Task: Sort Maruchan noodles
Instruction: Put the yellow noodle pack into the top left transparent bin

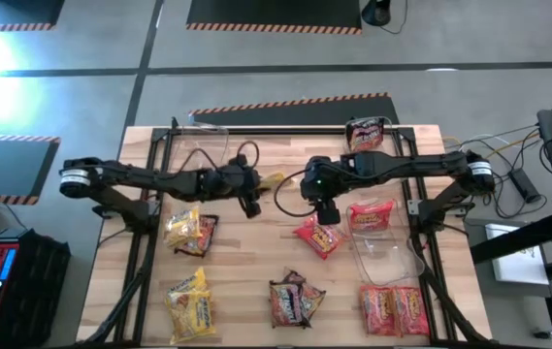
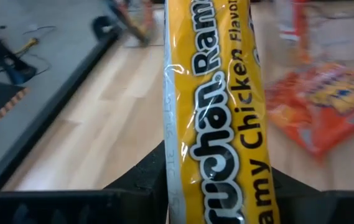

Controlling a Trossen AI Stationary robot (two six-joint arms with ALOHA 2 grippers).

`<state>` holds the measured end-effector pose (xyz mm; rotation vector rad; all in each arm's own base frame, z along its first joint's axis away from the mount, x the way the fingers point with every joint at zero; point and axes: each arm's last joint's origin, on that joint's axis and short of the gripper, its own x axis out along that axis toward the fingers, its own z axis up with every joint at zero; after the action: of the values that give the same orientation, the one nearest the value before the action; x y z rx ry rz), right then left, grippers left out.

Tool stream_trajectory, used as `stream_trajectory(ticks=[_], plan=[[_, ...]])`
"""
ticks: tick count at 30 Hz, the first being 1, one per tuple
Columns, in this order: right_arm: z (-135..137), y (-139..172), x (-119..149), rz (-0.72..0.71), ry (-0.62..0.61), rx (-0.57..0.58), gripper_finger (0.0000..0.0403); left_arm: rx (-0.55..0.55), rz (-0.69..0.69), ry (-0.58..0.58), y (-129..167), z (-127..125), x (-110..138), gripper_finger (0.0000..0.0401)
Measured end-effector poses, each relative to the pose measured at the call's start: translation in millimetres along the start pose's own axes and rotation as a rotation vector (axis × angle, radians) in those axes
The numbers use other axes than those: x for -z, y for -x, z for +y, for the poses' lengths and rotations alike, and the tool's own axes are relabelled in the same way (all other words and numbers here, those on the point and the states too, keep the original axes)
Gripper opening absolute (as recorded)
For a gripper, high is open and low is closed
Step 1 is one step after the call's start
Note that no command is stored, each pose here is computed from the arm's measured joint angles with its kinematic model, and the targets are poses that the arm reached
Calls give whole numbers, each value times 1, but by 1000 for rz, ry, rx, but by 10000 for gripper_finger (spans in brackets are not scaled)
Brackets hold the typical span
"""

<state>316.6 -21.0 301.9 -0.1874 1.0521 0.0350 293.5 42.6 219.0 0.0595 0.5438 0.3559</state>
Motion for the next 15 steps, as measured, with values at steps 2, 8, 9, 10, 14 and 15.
stream_trajectory(ticks=[2, 8, 9, 10, 14, 15], plan=[[0, 0, 0, 0, -6, 0, 194, -30, 24, -1, 3, 11, 1, 106], [0, -1, 0, 1, -9, 0, 194, -118, 65, 34, 10, 44, 2, 106], [0, -1, 0, 4, -8, -1, 194, -131, 75, 31, 12, 49, 2, 106], [0, -2, 0, 4, -8, -1, 194, -145, 77, 30, 14, 53, 2, 106], [0, -2, 0, 6, -9, -2, 194, -213, 83, 36, 28, 76, 1, 106], [0, -3, 1, 10, -10, -2, 194, -240, 88, 44, 32, 82, 1, 106]])
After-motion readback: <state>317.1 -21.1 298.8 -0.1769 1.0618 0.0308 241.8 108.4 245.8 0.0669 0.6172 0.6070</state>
